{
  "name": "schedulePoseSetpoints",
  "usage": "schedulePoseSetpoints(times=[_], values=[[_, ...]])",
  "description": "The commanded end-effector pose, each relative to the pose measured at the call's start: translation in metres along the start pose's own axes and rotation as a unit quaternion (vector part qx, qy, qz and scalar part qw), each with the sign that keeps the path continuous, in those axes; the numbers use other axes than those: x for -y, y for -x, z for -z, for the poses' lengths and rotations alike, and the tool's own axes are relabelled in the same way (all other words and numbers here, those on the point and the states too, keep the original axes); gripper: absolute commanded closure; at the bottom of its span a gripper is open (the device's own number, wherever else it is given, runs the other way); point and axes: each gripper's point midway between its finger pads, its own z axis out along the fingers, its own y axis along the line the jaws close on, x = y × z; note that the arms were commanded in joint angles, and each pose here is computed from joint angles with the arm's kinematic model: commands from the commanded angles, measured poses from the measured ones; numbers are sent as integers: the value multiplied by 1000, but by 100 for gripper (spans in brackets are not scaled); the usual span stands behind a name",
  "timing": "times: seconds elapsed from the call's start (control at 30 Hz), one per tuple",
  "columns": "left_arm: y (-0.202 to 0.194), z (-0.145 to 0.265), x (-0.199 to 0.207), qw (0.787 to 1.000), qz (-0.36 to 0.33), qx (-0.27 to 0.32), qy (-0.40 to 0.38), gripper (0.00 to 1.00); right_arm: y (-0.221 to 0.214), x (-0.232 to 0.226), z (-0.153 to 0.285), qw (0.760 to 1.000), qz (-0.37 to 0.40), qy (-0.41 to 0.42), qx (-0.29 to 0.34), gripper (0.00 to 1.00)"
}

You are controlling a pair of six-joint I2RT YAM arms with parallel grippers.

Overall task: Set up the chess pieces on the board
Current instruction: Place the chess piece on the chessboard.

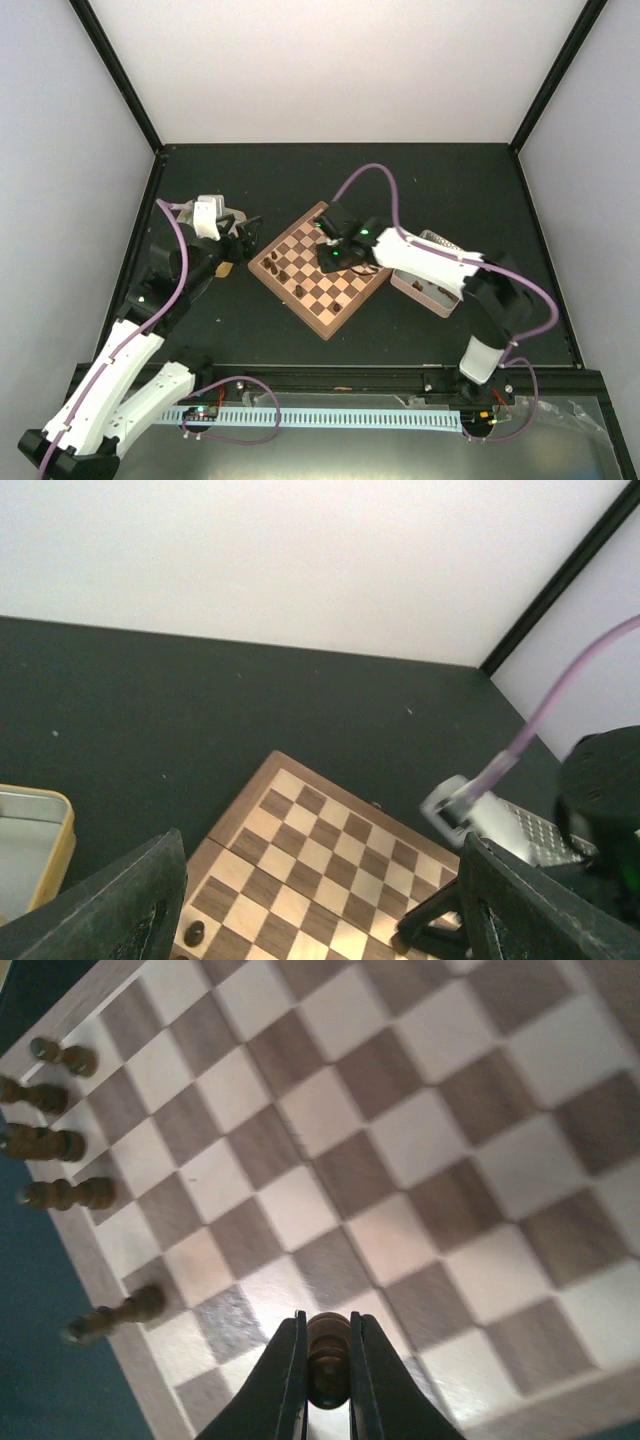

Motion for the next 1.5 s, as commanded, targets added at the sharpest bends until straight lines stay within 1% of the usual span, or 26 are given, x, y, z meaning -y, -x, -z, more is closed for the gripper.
schedulePoseSetpoints(times=[0.0, 0.07, 0.13, 0.33, 0.73, 1.03, 1.47], values=[[27, 19, -6, 998, -21, 47, 32, 24, 16, -40, -18, 999, 33, -18, -4, 96], [30, 24, -8, 997, -26, 57, 39, 23, 31, -63, -29, 1000, 30, -2, -1, 96], [31, 27, -10, 996, -31, 63, 47, 23, 40, -77, -41, 1000, 20, 3, -1, 97], [34, 31, -13, 995, -40, 70, 57, 23, 52, -95, -60, 1000, 2, 9, 0, 97], [28, 27, -17, 995, -43, 64, 62, 23, 46, -100, -86, 1000, 14, -17, -20, 96], [27, 27, -17, 995, -43, 63, 62, 23, 48, -96, -84, 999, 18, -42, -19, 94], [24, 27, -19, 995, -45, 58, 65, 23, 49, -99, -99, 998, 20, -59, -20, 93]])
